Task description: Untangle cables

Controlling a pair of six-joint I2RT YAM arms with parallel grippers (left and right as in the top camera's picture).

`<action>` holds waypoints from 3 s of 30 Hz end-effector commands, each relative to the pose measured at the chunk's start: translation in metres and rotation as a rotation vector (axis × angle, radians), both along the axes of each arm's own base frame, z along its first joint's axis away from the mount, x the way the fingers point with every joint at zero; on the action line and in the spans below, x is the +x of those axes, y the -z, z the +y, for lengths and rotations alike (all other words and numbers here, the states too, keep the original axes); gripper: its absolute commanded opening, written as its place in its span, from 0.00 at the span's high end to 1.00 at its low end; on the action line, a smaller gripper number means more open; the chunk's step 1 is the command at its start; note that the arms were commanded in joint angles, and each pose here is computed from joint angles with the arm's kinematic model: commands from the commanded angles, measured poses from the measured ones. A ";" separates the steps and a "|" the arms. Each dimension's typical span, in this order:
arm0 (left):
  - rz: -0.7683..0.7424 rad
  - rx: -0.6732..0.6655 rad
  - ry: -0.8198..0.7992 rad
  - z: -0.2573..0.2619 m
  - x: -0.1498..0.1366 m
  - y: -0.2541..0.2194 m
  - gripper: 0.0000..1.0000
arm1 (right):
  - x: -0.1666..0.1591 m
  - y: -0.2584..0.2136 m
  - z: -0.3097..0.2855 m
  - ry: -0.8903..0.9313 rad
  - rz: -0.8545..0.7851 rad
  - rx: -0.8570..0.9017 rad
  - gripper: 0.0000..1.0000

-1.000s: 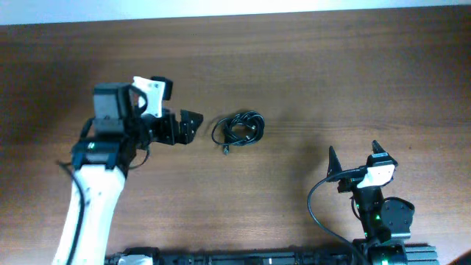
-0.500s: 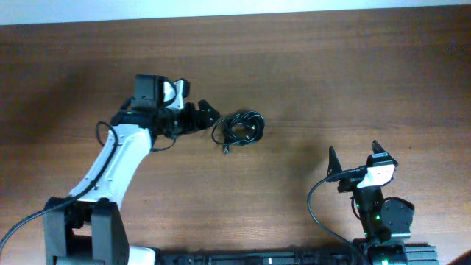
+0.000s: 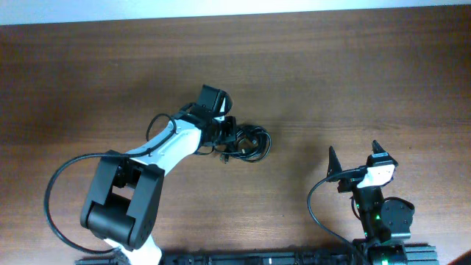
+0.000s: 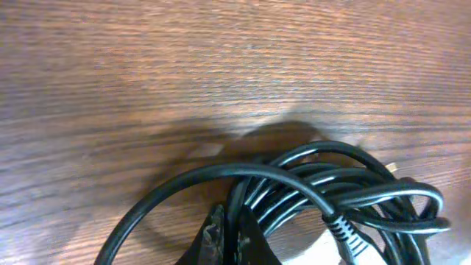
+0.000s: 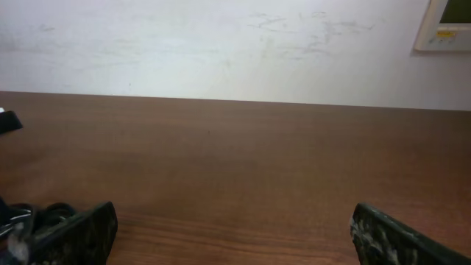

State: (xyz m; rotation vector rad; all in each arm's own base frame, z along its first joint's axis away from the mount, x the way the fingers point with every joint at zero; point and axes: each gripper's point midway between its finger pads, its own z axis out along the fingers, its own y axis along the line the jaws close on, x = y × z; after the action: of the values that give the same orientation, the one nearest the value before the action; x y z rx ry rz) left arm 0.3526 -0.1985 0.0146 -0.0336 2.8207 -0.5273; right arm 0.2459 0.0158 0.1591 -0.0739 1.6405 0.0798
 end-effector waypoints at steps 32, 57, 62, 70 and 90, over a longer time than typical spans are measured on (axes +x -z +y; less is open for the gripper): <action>0.049 0.273 -0.358 0.147 -0.047 -0.029 0.30 | 0.000 0.003 -0.002 0.007 0.008 -0.003 0.01; -0.356 0.105 -0.200 0.128 -0.046 -0.119 1.00 | 0.000 0.003 -0.002 0.007 0.008 -0.003 0.01; -0.335 0.053 -0.106 0.113 -0.055 -0.119 1.00 | -0.002 0.001 0.015 -0.075 0.021 0.158 0.02; -0.334 -0.066 0.053 0.085 -0.065 -0.124 1.00 | -0.009 -0.009 0.040 -0.204 0.079 0.511 0.02; -0.543 0.015 0.418 0.069 -0.062 -0.137 1.00 | 0.019 -0.005 0.266 -1.108 0.755 0.491 0.24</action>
State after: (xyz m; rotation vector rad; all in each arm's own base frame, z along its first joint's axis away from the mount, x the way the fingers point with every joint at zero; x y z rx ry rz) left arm 0.2876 -0.1243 0.1377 0.5873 2.3432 -0.4872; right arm 0.2564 0.2520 0.1703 -0.5922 2.1038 1.6622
